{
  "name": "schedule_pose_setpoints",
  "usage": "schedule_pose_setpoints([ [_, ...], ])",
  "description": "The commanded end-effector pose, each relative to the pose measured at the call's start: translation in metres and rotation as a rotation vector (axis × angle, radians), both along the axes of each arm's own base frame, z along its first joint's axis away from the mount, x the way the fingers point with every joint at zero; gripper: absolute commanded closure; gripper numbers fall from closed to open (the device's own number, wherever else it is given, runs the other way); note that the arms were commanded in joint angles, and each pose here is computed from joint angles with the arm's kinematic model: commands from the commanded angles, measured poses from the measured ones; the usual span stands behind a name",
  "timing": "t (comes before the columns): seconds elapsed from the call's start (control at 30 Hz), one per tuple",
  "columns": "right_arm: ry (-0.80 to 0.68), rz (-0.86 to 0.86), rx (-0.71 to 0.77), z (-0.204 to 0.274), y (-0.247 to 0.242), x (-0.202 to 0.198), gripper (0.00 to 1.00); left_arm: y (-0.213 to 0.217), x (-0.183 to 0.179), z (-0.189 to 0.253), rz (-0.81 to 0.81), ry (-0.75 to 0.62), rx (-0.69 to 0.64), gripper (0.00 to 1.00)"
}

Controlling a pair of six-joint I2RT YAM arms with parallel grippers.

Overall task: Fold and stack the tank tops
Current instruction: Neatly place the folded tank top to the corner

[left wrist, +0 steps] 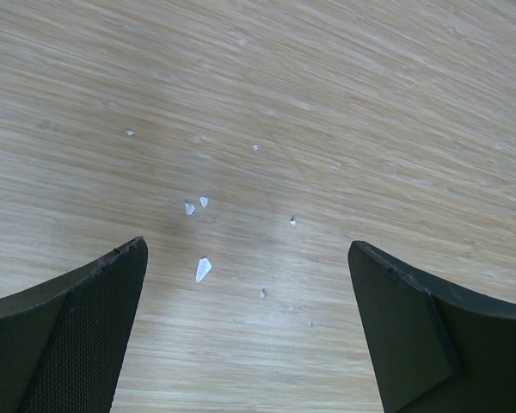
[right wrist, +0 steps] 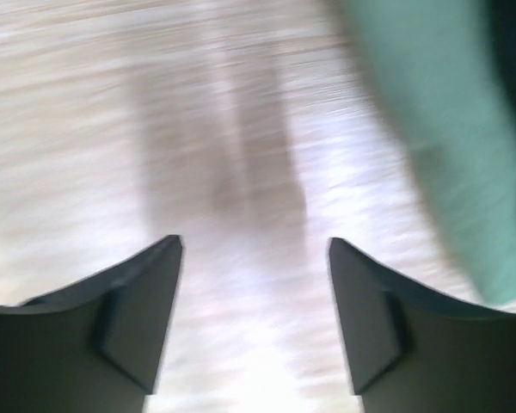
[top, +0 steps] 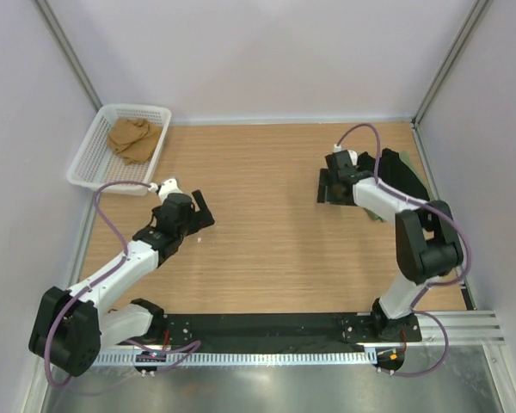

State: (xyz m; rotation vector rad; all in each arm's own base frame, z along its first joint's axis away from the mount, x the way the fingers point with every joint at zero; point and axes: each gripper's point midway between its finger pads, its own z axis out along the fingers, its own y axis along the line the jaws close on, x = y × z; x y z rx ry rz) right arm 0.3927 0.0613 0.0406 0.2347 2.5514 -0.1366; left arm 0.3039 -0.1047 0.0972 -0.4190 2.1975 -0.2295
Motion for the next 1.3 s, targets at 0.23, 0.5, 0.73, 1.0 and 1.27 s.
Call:
schedule_pose_setpoints([
  [0.23,-0.548,0.275,0.245,0.108,0.117,-0.048,0.0,0.011,-0.016,0.04,0.012,-0.213,-0.077,0.0],
  [0.5,-0.68,0.226,0.29,0.097,0.086,-0.091,0.0,0.028,-0.044,0.036,-0.01,-0.267,-0.042,0.0],
  [0.73,-0.719,0.178,0.303,0.094,0.078,-0.094,0.0,0.035,-0.052,0.043,-0.007,-0.371,-0.059,0.0],
  [1.0,-0.686,0.277,0.332,0.09,0.093,-0.099,0.0,0.038,-0.054,0.042,0.007,-0.373,-0.055,0.0],
  [1.27,-0.683,0.27,0.335,0.089,0.092,-0.099,0.0,0.035,-0.053,0.037,-0.002,-0.352,-0.062,0.0],
])
